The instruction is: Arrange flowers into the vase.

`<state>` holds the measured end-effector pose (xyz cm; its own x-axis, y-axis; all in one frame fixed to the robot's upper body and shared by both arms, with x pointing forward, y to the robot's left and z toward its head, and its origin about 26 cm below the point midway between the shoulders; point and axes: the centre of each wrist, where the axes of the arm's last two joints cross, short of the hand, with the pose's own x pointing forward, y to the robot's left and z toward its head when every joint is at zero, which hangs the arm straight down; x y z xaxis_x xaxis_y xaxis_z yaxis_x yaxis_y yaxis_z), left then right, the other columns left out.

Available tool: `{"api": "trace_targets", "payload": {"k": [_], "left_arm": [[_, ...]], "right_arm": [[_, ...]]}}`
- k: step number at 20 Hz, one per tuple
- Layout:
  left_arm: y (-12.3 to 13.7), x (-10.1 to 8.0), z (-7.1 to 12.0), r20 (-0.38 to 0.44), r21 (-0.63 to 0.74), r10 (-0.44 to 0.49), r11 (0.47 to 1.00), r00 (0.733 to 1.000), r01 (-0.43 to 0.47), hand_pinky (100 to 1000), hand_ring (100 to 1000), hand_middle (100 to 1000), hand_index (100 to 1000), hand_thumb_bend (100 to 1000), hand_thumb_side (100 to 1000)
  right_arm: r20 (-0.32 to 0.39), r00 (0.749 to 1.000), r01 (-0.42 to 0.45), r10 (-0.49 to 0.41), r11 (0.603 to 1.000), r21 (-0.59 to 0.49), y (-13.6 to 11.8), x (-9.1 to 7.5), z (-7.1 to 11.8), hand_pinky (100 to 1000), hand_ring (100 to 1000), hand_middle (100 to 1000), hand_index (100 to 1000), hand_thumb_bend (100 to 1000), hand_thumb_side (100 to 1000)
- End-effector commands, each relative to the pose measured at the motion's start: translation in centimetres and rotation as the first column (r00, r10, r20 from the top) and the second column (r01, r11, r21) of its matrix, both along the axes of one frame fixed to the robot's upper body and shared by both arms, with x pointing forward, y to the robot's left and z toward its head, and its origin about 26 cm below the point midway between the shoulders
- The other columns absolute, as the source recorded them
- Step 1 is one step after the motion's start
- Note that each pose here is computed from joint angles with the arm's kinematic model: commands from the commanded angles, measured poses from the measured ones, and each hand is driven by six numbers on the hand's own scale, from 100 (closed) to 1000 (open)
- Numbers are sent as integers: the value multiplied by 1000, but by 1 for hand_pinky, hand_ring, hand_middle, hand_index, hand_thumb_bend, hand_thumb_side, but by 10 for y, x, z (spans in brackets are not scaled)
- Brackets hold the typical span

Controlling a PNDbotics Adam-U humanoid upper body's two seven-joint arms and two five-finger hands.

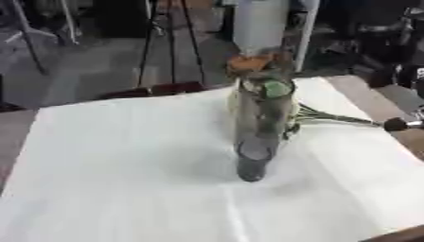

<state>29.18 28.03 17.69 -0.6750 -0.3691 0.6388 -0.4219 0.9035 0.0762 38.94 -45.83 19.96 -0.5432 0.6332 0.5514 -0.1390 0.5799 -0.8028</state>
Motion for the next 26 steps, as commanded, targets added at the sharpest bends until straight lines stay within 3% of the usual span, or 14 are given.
{"api": "trace_targets", "payload": {"k": [1, 13, 20, 26], "left_arm": [[0, -2, 5, 17, 0, -6, 1000, 1000, 6, 700, 671, 664, 834, 512, 967], [-3, -2, 1, 22, -44, -3, 999, 1000, 3, 697, 668, 658, 832, 507, 965], [-5, -2, -1, 17, -57, -13, 998, 1000, 14, 697, 668, 658, 832, 507, 966], [-7, -2, -2, 9, -57, -25, 998, 1000, 25, 698, 669, 659, 833, 507, 966]], "right_arm": [[33, 999, -29, 31, 996, -85, -5, -1, 19, 825, 751, 694, 822, 1000, 419], [74, 996, -33, 44, 988, -149, -2, 7, 44, 822, 750, 694, 818, 996, 372], [61, 998, -3, 14, 983, -183, 3, 29, 56, 820, 751, 694, 816, 975, 353], [9, 1000, 28, -27, 981, -189, 8, 48, 54, 820, 752, 696, 816, 963, 343]]}}
